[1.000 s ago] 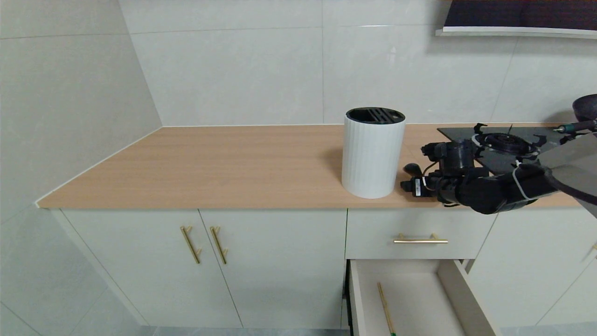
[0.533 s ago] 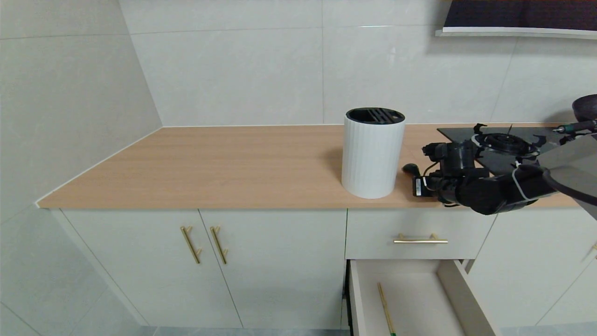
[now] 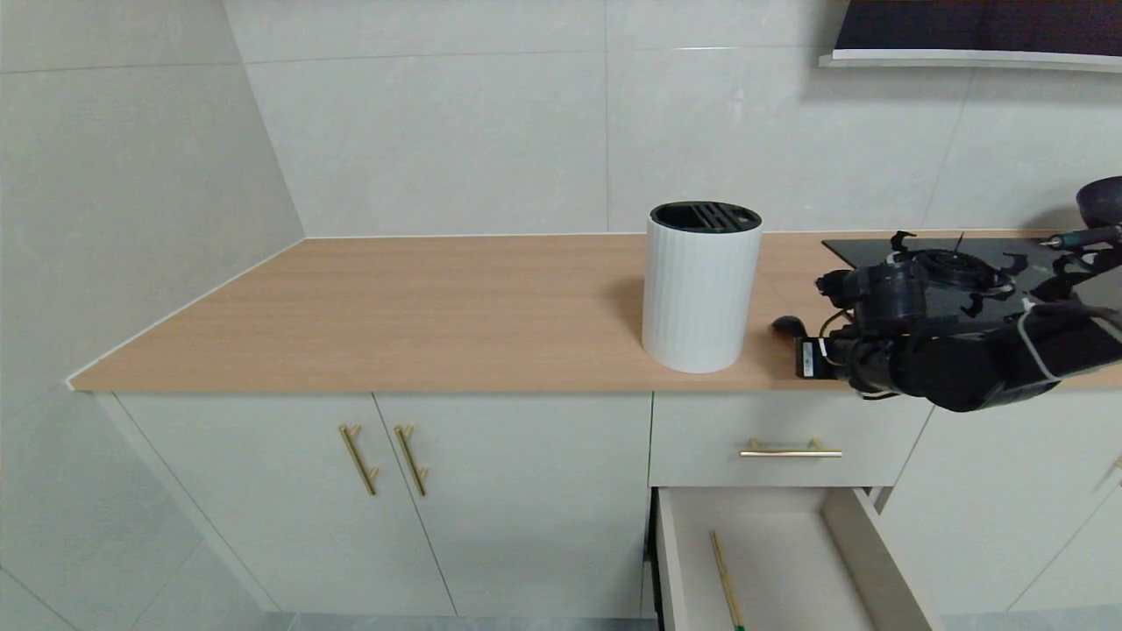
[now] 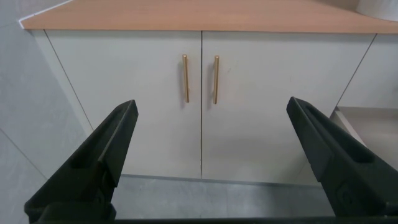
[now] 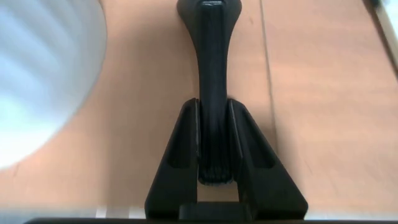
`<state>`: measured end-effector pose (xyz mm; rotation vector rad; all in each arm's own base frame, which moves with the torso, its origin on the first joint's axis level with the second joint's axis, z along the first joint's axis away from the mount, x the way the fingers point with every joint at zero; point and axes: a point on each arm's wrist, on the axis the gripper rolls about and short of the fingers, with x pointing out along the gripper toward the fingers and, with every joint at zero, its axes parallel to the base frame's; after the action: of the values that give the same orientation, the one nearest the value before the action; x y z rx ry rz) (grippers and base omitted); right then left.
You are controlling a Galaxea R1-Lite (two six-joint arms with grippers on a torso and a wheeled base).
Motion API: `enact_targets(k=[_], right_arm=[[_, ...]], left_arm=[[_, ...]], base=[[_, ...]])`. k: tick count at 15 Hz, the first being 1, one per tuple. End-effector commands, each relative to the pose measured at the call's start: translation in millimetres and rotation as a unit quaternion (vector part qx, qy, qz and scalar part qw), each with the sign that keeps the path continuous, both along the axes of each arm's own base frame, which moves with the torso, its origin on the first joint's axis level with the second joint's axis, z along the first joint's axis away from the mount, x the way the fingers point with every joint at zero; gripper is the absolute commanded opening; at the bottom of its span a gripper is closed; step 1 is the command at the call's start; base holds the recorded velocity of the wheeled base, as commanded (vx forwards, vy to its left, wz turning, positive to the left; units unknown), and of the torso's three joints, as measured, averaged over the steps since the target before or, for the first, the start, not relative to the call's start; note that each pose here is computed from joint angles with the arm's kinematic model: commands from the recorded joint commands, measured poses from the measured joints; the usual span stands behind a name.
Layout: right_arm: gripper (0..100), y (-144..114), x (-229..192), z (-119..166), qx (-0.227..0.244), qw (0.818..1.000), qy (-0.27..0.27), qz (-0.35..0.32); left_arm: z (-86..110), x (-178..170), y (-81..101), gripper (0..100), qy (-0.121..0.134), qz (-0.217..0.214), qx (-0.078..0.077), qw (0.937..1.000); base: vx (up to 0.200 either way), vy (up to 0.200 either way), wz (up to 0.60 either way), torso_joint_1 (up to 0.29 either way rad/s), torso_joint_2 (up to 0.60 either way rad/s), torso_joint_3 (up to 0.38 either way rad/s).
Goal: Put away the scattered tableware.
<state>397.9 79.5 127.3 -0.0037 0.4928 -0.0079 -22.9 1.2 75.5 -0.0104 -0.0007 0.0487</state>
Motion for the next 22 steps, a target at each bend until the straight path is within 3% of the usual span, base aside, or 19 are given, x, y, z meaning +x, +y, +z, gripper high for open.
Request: enact_targets(k=[1, 6, 10, 14, 22], right_arm=[[0, -10.4, -57.5, 30.2, 0.006, 1.000, -0.011, 0.008], [0, -21.9, -142.8, 39.5, 0.016, 0.999, -0.003, 0.048], [0, -18.8, -182.6, 29.6, 0.000, 0.997, 0.012, 0.078], [0, -19.8, -191.1, 20.1, -0.016, 0.995, 0.029, 0.092], [0, -15.5, -185.6, 4.7, -0.024, 0.993, 0.063, 0.102]], left_arm=[[0.0, 0.0, 0.0, 100, 0.000, 0.000, 0.000, 1.0000], [0.2, 0.0, 0.0, 100, -0.001, 0.000, 0.000, 1.0000], [0.2, 0.0, 0.0, 100, -0.001, 0.000, 0.000, 1.0000], [0.0, 0.0, 0.0, 100, 0.000, 0.000, 0.000, 1.0000], [0.0, 0.0, 0.0, 100, 0.000, 0.000, 0.000, 1.0000]], base=[[0.000, 0.000, 0.00, 0.000, 0.00, 0.000], [0.000, 0.000, 0.00, 0.000, 0.00, 0.000], [0.000, 0.000, 0.00, 0.000, 0.00, 0.000], [0.000, 0.000, 0.00, -0.065, 0.15, 0.089], [0.000, 0.000, 0.00, -0.189, 0.47, 0.273]])
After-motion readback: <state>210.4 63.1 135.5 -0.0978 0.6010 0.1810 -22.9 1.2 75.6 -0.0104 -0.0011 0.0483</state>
